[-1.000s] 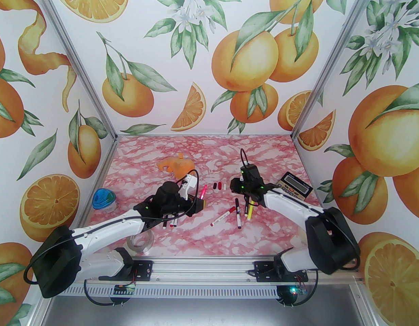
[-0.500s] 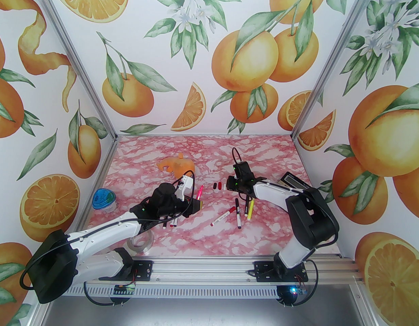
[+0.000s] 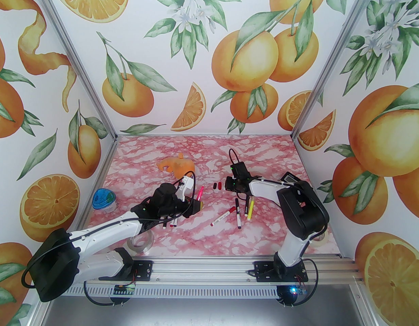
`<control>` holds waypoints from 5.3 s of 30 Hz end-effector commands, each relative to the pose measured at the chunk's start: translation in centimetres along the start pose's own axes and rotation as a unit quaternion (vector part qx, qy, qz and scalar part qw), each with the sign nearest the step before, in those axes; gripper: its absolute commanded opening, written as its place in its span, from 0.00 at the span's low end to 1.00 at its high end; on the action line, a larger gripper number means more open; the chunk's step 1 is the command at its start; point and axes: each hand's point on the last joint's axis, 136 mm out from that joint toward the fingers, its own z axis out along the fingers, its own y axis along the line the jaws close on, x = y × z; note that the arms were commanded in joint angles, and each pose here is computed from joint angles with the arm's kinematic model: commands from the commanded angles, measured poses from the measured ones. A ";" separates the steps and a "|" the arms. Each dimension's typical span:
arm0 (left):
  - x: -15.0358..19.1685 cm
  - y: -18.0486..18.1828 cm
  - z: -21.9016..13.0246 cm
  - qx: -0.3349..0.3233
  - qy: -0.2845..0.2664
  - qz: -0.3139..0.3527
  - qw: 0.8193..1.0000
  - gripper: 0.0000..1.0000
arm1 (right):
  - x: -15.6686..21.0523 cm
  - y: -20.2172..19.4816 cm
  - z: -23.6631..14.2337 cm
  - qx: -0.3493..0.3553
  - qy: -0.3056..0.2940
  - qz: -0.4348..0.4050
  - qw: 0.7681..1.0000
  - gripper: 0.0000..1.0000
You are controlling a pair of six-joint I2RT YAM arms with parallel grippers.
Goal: Open the pen caps
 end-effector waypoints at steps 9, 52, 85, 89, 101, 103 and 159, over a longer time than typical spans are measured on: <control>0.2 0.1 0.4 0.007 0.006 -0.003 1.000 0.05 | -1.3 0.3 0.6 0.006 -0.020 0.004 1.000 0.23; 5.8 9.1 -0.6 -0.303 0.069 -0.057 0.949 0.08 | 8.3 7.2 -14.8 -0.202 -0.034 -0.101 0.974 0.88; 7.6 12.2 0.4 -0.387 0.097 -0.058 0.915 0.20 | 9.9 8.8 -15.6 -0.263 -0.003 -0.103 0.959 1.00; 7.8 12.3 0.4 -0.393 0.101 -0.055 0.912 0.25 | 9.9 8.7 -15.5 -0.260 -0.003 -0.103 0.960 1.00; 7.4 11.6 -0.2 -0.396 0.094 -0.054 0.912 0.29 | 10.3 8.3 -15.5 -0.258 -0.004 -0.101 0.961 1.00; 6.8 10.8 -0.4 -0.387 0.086 -0.051 0.916 0.30 | 10.3 8.2 -15.6 -0.258 -0.005 -0.101 0.961 1.00; 6.8 1.0 13.8 -0.110 0.326 0.249 0.906 0.46 | 12.4 -1.7 -17.6 -0.104 -0.062 0.012 0.993 0.99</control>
